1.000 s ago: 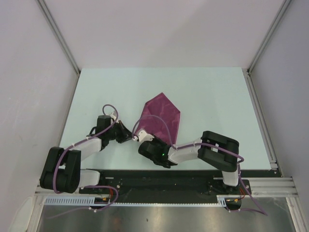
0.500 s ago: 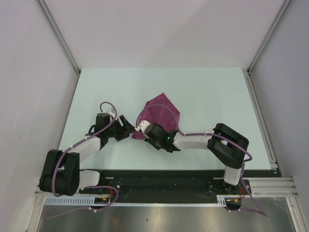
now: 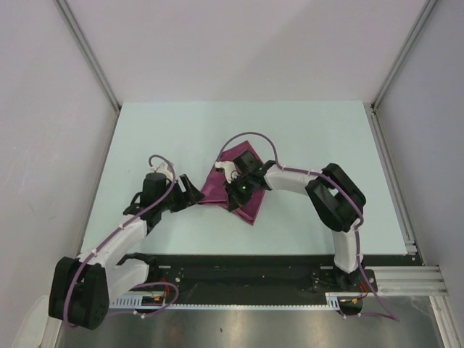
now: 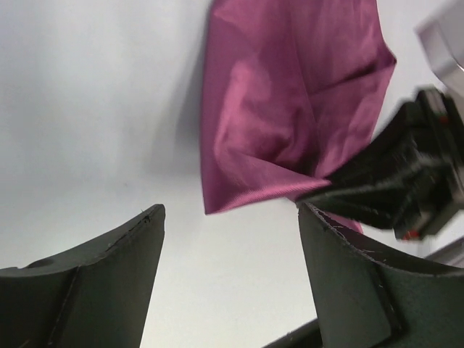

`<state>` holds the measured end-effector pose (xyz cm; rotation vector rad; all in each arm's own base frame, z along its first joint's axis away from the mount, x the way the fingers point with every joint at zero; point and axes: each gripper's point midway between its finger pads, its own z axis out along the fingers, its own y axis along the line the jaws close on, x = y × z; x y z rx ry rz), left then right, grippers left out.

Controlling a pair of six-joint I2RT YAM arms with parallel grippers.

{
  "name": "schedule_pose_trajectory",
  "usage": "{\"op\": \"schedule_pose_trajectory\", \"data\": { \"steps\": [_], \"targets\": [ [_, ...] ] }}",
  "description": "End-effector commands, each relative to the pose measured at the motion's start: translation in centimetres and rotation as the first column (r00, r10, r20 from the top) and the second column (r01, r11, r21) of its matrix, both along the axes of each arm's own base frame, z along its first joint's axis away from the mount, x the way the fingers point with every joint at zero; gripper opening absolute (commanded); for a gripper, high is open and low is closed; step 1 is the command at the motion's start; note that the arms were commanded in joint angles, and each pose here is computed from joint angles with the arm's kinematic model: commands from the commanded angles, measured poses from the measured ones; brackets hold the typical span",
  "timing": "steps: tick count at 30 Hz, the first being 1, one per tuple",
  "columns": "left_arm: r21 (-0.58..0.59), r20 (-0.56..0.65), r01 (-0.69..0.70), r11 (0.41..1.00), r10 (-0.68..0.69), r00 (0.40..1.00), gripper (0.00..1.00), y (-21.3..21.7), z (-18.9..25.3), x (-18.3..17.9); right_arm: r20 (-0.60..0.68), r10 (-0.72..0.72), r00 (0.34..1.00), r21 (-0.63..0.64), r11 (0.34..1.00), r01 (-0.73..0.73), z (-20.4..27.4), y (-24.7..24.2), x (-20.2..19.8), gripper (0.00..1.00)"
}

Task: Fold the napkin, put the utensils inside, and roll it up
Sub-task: Roll the napkin with the utensil

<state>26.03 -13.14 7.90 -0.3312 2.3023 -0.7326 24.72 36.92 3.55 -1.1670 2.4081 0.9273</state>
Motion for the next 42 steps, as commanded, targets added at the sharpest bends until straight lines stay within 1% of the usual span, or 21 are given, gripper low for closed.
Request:
{"op": "schedule_pose_trajectory", "data": {
  "steps": [1, 4, 7, 9, 11, 12, 14, 15, 17, 18, 22, 29, 31, 37, 42],
  "targets": [
    [-0.013, -0.022, 0.127, 0.992, -0.127, 0.992, 0.79, -2.1, -0.5, -2.6, -0.205, 0.069, 0.976, 0.066, 0.996, -0.057, -0.3, 0.5, -1.9, 0.00],
    [-0.074, -0.046, 0.211, 0.975, -0.215, 0.976, 0.80, -4.0, -0.4, -4.0, -0.269, 0.059, 0.961, 0.070, 0.997, -0.041, -0.8, 0.4, -1.8, 0.00],
    [-0.118, -0.087, 0.288, 0.950, -0.299, 0.950, 0.81, -5.5, -0.6, -5.1, -0.292, 0.048, 0.955, 0.055, 0.998, -0.033, -1.5, 0.2, -1.5, 0.00],
    [-0.121, -0.103, 0.322, 0.939, -0.334, 0.937, 0.81, -6.3, -0.8, -5.5, -0.302, 0.037, 0.953, 0.053, 0.998, -0.022, -1.7, 0.1, -1.2, 0.00],
    [-0.120, -0.125, 0.310, 0.943, -0.324, 0.938, 0.81, -6.4, -2.0, -5.6, -0.308, 0.034, 0.951, 0.047, 0.999, -0.020, -2.0, 0.0, -1.2, 0.00],
    [-0.132, -0.088, 0.315, 0.940, -0.328, 0.941, 0.82, -6.8, -1.7, -5.1, -0.309, 0.033, 0.950, 0.048, 0.999, -0.019, -2.0, -0.1, -1.2, 0.00],
    [-0.136, -0.091, 0.298, 0.945, -0.312, 0.946, 0.82, -6.9, -2.5, -4.7, -0.316, 0.030, 0.948, 0.045, 0.999, -0.017, -2.2, -0.2, -1.3, 0.00],
    [-0.143, -0.047, 0.300, 0.943, -0.309, 0.950, 0.82, -7.3, -2.0, -3.8, -0.317, 0.030, 0.948, 0.044, 0.999, -0.017, -2.2, -0.2, -1.3, 0.00],
    [-0.163, -0.031, 0.279, 0.946, -0.288, 0.957, 0.82, -7.6, -2.1, -3.1, -0.322, 0.030, 0.946, 0.041, 0.999, -0.017, -2.4, -0.3, -1.4, 0.00],
    [-0.175, 0.024, 0.282, 0.943, -0.282, 0.959, 0.82, -8.0, -1.2, -2.1, -0.323, 0.028, 0.946, 0.041, 0.999, -0.016, -2.4, -0.3, -1.4, 0.00],
    [-0.181, 0.074, 0.266, 0.947, -0.257, 0.964, 0.83, -8.4, -0.6, -0.4, -0.326, 0.028, 0.945, 0.041, 0.999, -0.015, -2.5, -0.3, -1.5, 0.00],
    [-0.195, 0.102, 0.255, 0.947, -0.239, 0.966, 0.83, -9.2, -0.5, 1.7, -0.333, 0.022, 0.943, 0.038, 0.999, -0.010, -2.8, -0.3, -1.5, 0.00],
    [-0.205, 0.092, 0.244, 0.948, -0.230, 0.969, 0.83, -9.2, -0.9, 1.9, -0.334, 0.023, 0.942, 0.039, 0.999, -0.011, -2.9, -0.3, -1.5, 0.00],
    [-0.219, 0.125, 0.233, 0.948, -0.209, 0.970, 0.82, -9.1, -0.1, 2.7, -0.338, 0.017, 0.941, 0.038, 0.999, -0.004, -2.9, -0.5, -1.4, 0.00],
    [-0.260, 0.146, 0.220, 0.940, -0.187, 0.971, 0.82, -8.7, 0.3, 3.2, -0.341, 0.017, 0.940, 0.041, 0.999, -0.003, -2.9, -0.4, -1.4, 0.00]
  ]
}}
